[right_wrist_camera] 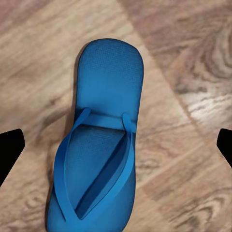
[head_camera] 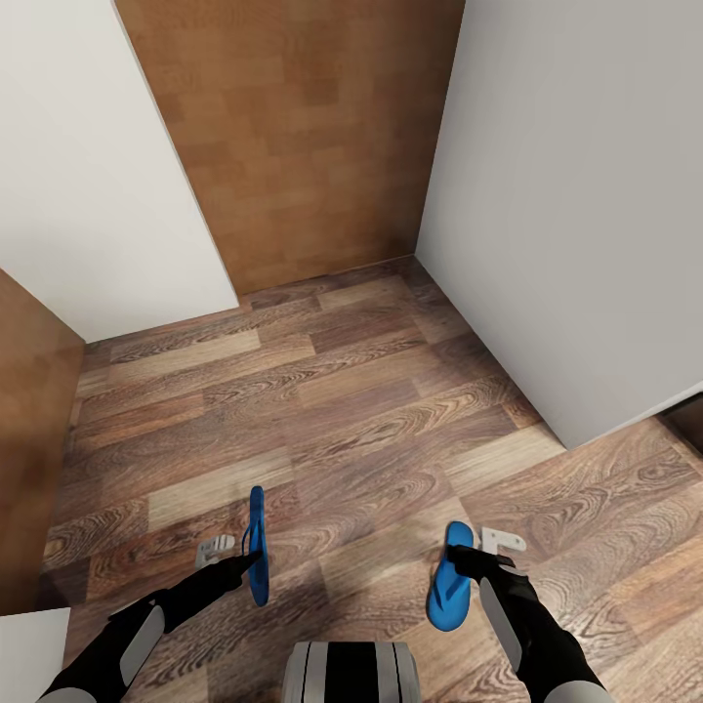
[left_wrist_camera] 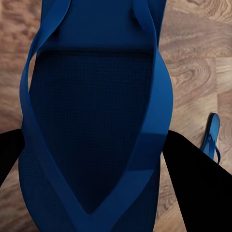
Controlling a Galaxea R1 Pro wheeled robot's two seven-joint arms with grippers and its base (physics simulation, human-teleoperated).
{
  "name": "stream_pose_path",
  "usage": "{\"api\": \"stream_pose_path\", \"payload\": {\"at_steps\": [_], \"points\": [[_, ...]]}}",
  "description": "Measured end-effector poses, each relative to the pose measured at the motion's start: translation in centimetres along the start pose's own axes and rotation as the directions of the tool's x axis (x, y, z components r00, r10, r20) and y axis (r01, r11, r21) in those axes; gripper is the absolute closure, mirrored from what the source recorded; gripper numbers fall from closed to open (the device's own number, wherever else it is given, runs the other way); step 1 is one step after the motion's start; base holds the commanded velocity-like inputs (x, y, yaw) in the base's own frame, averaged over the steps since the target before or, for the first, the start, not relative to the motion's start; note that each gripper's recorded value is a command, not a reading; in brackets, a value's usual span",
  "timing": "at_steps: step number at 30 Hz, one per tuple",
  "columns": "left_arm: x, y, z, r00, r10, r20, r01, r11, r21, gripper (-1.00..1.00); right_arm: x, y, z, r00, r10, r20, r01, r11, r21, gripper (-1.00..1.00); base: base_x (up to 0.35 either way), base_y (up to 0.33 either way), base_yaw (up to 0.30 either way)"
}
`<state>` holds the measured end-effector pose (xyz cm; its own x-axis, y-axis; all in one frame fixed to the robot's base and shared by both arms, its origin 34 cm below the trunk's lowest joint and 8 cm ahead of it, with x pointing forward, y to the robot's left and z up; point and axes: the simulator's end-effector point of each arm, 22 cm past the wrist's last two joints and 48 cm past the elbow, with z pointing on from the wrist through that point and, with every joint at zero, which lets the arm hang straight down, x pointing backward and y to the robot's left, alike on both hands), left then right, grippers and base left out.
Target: In the bedroom, move the book from the bed onto either nightstand, and place the two sandals side by side next to the bed.
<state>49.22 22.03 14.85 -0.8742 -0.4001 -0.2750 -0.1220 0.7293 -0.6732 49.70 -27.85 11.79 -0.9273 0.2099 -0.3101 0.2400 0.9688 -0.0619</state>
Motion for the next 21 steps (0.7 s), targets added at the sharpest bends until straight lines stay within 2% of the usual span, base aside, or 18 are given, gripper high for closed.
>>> {"api": "stream_pose_path", "payload": {"at_steps": [11,17,21], "points": [[0.0,0.0,0.0,1.0,0.0,0.001,0.0,1.0,0.001,1.0,0.2,0.3,0.0,1.0,-0.004,-0.008,0.004,1.0,-0.013,-1.0,0.0,0.0,0.0],[0.0,0.0,0.0,1.0,0.0,0.0,0.0,1.0,0.001,1.0,0.3,1.7,-0.1,1.0,-0.006,-0.012,0.005,0.997,-0.077,-1.0,0.0,0.0,0.0],[0.0,0.0,0.0,1.0,0.0,0.0,0.0,1.0,0.001,1.0,0.3,2.1,-0.1,1.0,-0.006,-0.012,0.005,0.995,-0.097,-1.0,0.0,0.0,0.0]]}}
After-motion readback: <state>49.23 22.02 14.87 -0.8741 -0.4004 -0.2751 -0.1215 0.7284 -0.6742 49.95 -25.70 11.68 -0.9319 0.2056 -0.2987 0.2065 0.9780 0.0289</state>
